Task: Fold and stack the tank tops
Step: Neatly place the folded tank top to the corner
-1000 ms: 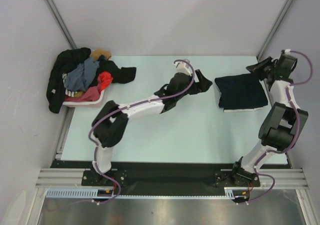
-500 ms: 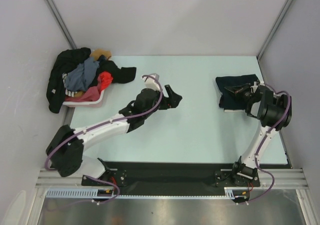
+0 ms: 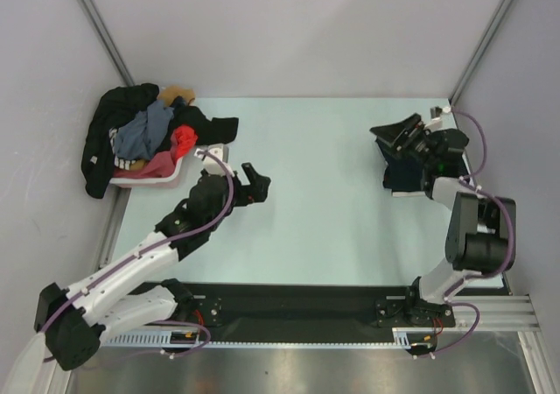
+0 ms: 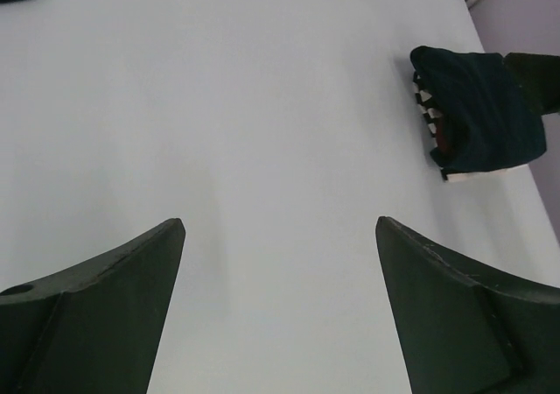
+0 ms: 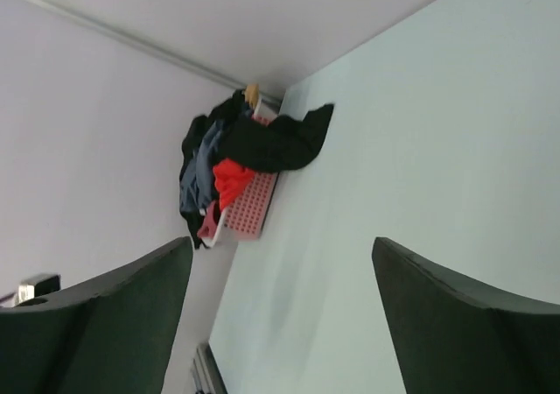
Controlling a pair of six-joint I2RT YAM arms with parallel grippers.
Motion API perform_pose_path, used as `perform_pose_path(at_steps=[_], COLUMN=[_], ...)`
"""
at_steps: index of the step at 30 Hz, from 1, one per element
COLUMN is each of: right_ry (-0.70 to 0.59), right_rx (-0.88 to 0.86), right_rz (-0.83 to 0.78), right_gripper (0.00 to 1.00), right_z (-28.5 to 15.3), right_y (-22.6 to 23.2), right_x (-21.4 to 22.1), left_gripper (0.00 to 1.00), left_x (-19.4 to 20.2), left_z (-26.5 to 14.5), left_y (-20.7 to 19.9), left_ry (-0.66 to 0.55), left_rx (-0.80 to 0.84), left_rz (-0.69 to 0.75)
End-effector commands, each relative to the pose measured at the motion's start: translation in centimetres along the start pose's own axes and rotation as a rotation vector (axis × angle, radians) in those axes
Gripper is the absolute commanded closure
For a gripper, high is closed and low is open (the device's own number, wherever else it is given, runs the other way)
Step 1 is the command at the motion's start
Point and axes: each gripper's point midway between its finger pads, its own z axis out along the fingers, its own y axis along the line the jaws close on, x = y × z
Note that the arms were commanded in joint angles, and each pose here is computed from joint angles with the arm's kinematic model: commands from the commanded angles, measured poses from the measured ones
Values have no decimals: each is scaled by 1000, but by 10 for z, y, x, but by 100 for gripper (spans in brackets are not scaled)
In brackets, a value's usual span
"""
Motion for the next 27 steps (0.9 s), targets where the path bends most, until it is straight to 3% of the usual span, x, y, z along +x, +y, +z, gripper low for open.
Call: perform_pose_path(at_steps=[1,4,6,10,16,20,27], right_ry=[96,125,141,159,123,79,82], right_rx=[42,43,32,148,273,147,170], right_rz=[-52,-190,-284,-402,-437,-425,-422], right_gripper=[8,0,0,0,0,0,0], right_z=[-5,-12,-20,-37,-68,-73,-71], right_y=[10,31,49,43,6,21,20], right_x=[47,89,119,153,185,194,194], left_gripper=[2,0,1,0,0,0,0], left_x=[4,11,25,31,47,44,46], left_z=[-15,-27,-30,-43,-56,-62,-61], left_y=[32,41,48,56,66,68,71], left_ry=[-11,-49,-57,-91,-114,-159,-153], left_rx=[-91,-53,-18,12,65,80,64], left_rz=[102,141,171,213,253,230,225])
